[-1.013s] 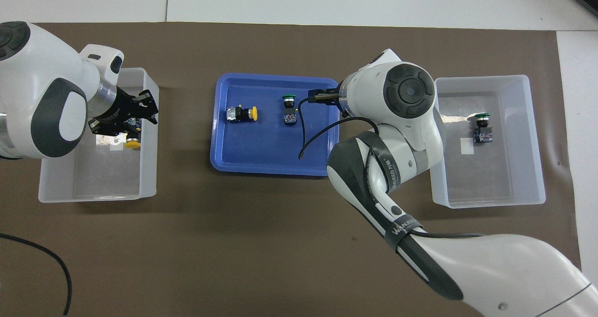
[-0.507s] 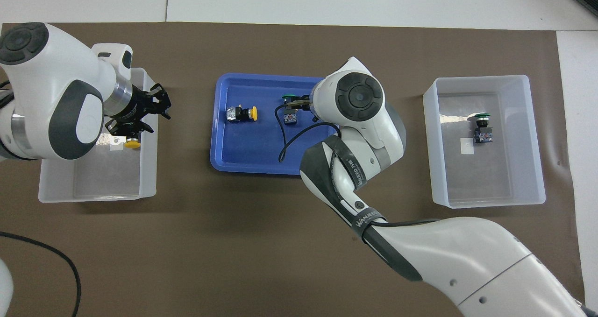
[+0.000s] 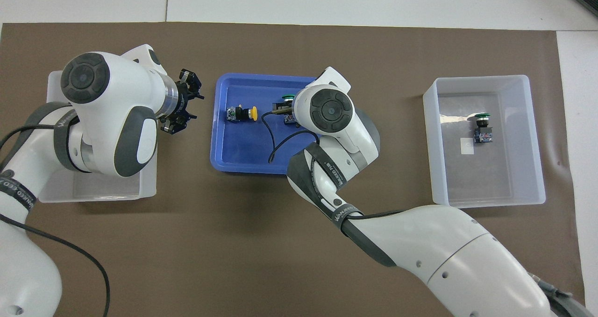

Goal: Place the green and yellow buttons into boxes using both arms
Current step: 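Grasp the second green button with the right gripper while the left gripper reaches the yellow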

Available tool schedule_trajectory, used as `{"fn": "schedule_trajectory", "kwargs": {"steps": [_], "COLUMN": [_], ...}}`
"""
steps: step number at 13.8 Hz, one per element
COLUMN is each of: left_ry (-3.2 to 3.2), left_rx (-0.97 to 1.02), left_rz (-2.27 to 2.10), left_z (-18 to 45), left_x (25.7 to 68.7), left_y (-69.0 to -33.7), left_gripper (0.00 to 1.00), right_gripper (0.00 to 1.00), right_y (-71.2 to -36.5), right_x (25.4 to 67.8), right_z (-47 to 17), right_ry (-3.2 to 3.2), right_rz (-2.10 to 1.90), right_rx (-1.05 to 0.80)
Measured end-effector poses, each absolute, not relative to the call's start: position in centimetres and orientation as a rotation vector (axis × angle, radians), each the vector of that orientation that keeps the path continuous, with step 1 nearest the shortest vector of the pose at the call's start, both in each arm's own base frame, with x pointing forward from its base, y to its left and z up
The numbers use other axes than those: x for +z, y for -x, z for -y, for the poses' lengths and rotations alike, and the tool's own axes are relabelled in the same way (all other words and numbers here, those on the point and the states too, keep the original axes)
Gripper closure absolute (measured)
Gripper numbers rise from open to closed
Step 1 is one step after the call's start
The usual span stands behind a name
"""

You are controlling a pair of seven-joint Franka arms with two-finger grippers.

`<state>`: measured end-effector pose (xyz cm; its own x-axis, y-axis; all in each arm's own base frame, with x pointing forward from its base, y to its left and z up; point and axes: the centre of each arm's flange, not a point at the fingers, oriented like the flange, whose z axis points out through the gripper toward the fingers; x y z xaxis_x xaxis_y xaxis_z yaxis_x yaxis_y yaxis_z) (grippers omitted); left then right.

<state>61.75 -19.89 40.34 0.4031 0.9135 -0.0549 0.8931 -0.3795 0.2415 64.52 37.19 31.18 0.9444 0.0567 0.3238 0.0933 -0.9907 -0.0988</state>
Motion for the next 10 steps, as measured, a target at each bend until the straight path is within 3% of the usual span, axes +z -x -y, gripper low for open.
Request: {"fn": "schedule_trajectory", "kwargs": {"steps": [3, 8, 10], "left_ry": [-2.407, -2.427, -2.408], "left_rx": [0.117, 0.081, 0.073], "left_rz": [-1.622, -1.627, -1.653], "left_z": [21.7, 25.1, 25.8], "left_x": [38.6, 35.0, 34.9], "left_y": [-61.1, -60.3, -60.0], "left_gripper": [0.49, 0.00, 0.00], "right_gripper": [0.00, 0.00, 0.00], "right_y": [-64.2, -64.0, -63.6], "right_x": [30.5, 30.0, 29.4], "right_z": [-37.7, -37.8, -38.0], "right_ry": [2.987, 2.990, 2.986], "right_rz": [0.127, 0.098, 0.105], "right_rx": [-0.483, -0.469, -0.467]}}
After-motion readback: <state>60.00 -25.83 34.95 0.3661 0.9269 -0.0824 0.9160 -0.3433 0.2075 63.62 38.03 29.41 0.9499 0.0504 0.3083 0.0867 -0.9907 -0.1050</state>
